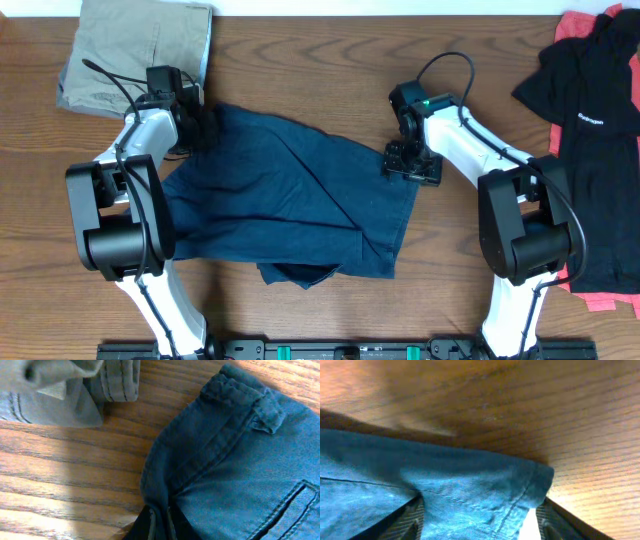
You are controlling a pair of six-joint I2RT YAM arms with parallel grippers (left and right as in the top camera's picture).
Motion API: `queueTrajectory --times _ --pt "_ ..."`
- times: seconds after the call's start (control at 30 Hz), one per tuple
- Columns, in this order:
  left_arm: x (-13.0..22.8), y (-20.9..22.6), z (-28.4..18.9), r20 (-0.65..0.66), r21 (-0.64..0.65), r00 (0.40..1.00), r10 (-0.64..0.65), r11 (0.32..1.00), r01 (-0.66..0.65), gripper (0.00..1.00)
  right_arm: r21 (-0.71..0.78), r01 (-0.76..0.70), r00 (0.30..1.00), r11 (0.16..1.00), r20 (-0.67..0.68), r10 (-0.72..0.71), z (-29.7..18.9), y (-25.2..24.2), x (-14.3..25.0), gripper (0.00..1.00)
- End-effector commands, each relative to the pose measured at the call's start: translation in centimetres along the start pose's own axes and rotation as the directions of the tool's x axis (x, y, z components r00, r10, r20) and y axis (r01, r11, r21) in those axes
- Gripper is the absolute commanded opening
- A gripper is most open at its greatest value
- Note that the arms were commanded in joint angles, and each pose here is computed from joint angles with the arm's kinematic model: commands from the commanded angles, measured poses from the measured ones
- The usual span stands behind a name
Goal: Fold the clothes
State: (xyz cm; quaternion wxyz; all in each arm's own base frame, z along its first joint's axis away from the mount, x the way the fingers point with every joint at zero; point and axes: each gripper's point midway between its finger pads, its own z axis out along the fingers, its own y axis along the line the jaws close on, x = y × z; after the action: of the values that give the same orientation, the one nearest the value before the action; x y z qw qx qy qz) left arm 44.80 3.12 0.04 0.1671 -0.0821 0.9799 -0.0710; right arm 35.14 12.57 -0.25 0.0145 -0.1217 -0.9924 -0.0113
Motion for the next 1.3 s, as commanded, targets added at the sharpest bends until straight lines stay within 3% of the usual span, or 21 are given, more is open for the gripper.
queueTrajectory --times 0.0,0.23,0.27,0.4,0.6,0.8,1.0,1.27 --pt "1.4 0.7 1.3 -0.056 -0.020 0.998 -0.011 1.000 0.010 0.08 0.023 -0.012 1.000 1.000 -0.022 0.012 1.1 -0.6 0.7 0.67" --pt "1.6 0.7 1.3 -0.064 -0.021 0.998 -0.013 1.000 0.012 0.08 0.029 -0.020 0.999 0.999 -0.032 0.021 1.7 -1.0 1.2 0.67" --pt "1.7 0.7 1.3 -0.066 -0.020 0.998 -0.013 1.000 0.012 0.07 0.029 -0.020 0.999 0.999 -0.032 0.021 1.9 -1.0 1.2 0.58" --pt "1.5 0.0 0.9 -0.059 0.017 0.998 -0.027 0.999 0.028 0.06 0.029 -0.032 0.999 0.999 -0.029 0.033 1.9 -1.2 1.1 0.01" --pt "-0.9 -2.9 -2.9 0.032 0.149 0.999 -0.010 0.989 0.005 0.06 0.020 -0.091 0.996 0.996 -0.019 0.092 0.0 -2.5 -0.9 0.01" --pt "-4.2 -4.8 -10.5 0.216 0.187 0.976 0.002 0.981 -0.044 0.06 -0.014 -0.112 0.993 0.994 0.033 0.112 -5.4 -4.7 -4.3 0.01" --pt "-5.9 -7.3 -19.9 0.420 0.198 0.907 0.026 0.973 -0.120 0.06 -0.076 -0.089 0.981 0.993 0.166 0.101 -13.2 -6.2 -7.0 0.01" --pt "-5.0 -11.1 -29.6 0.608 0.199 0.790 0.077 0.949 -0.246 0.06 -0.163 -0.065 0.911 0.984 0.394 0.126 -24.5 -8.0 -7.5 0.01"
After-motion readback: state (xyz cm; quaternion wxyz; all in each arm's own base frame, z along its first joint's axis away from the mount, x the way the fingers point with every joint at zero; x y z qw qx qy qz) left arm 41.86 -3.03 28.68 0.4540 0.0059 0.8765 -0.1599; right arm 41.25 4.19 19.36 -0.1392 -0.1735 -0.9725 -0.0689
